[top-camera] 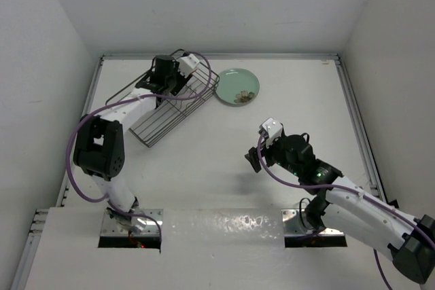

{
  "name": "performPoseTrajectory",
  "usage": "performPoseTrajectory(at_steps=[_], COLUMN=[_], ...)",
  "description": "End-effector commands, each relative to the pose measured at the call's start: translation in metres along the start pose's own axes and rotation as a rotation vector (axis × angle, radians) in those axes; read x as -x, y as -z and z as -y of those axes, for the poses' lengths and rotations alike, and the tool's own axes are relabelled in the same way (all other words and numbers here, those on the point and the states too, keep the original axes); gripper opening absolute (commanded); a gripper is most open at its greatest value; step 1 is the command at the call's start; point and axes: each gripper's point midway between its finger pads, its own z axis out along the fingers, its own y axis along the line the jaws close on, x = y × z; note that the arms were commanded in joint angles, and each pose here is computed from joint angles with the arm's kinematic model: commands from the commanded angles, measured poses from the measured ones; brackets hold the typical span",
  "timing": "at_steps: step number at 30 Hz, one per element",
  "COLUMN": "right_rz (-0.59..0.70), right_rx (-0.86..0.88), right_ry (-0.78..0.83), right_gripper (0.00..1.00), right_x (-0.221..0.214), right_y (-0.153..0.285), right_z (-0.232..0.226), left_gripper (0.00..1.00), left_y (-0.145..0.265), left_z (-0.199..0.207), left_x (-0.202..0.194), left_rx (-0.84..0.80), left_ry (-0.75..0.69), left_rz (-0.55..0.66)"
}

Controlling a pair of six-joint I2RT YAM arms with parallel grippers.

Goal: Load the plates into the dish rack

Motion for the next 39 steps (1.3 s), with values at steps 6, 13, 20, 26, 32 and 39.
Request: performPoseTrajectory(at_steps=[6, 13, 20, 26, 32, 39], right_rz=[0.05, 0.058, 0.056, 0.061, 0.072, 0.096], right_rx=[0.014, 0.014, 0.017, 0.044, 0.065, 0.08], right_ry=[-0.018, -0.019, -0.024, -0.046, -0.076, -0.093], right_gripper=[0.95, 0.96, 0.96, 0.95, 0.92, 0.9], right_x=[0.012, 0.015, 0.016, 0.027, 0.047, 0.065], right_y=[0.001, 0.002, 0.0, -0.011, -0.034, -0.048], right_z=[-0.003, -0.003, -0.004, -0.01, -0.015, -0.018], left_gripper=[0.31, 0.0, 0.0, 0.0, 0.0, 0.0], left_y=[0.019, 0.032, 0.067, 0.099, 0.111, 0.129], left_z=[-0.019, -0.041, -0.086, -0.109, -0.115, -0.133], left_x=[0.021, 0.042, 0.08, 0.112, 0.124, 0.142], left_rx=[0.041, 0.118, 0.272, 0.341, 0.353, 0.433], left_ry=[0.055, 0.095, 0.077, 0.08, 0.058, 0.029], left_rz=[0.064, 0.112, 0.211, 0.333, 0.373, 0.406])
